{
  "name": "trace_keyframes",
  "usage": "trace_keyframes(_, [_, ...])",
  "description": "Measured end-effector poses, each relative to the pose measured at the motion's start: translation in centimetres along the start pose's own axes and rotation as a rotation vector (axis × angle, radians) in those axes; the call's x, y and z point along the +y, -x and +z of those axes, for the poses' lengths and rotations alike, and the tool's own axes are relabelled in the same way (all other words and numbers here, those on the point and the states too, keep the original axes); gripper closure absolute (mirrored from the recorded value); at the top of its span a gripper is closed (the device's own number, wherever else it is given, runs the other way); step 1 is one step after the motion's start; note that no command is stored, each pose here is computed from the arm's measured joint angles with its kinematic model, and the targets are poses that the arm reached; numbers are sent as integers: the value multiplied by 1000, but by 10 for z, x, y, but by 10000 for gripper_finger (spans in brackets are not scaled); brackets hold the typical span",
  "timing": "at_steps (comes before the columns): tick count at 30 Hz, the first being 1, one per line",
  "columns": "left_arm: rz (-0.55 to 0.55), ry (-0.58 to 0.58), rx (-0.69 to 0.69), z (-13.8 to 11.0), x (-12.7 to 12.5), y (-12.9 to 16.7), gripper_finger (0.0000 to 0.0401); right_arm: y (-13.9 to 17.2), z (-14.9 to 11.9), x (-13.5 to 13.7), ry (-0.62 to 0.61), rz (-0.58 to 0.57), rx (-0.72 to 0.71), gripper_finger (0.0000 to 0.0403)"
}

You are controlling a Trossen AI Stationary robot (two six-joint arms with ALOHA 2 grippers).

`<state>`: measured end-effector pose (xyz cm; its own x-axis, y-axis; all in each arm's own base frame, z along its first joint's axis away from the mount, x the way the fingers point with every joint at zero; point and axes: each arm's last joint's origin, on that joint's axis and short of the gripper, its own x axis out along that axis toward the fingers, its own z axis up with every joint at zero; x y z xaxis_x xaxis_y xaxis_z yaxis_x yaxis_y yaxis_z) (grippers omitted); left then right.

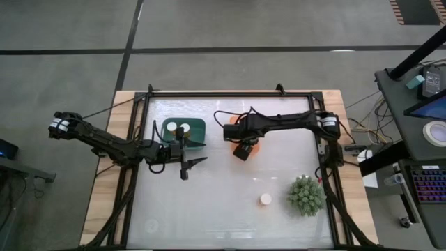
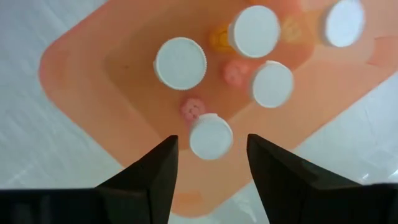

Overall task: Pick and place medicine bottles into bin by pill shape (circle, oval)
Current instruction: Put the large orange pill bottle into the green bin

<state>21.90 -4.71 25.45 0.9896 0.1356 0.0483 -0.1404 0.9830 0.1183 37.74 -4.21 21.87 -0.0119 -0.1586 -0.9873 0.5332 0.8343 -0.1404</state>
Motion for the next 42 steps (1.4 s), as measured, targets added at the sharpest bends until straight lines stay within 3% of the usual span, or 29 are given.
trace_keyframes(6, [0,0,0,0,0,0,196,25,-11,0,0,26,-52,218])
trace_keyframes(15, [0,2,-3,0,0,0,196,67,-48,29,117,54,-234,219])
trace_keyframes(24, [1,5,-8,1,0,0,196,90,-97,61,239,216,-434,233])
trace_keyframes(31, [1,6,-9,1,0,0,196,78,-120,73,375,383,-735,247])
trace_keyframes(36, [1,34,-9,1,0,0,196,52,-131,66,472,412,-911,260])
trace_keyframes(42, [-7,175,22,-6,-3,-4,196,36,-151,49,505,441,-1042,277])
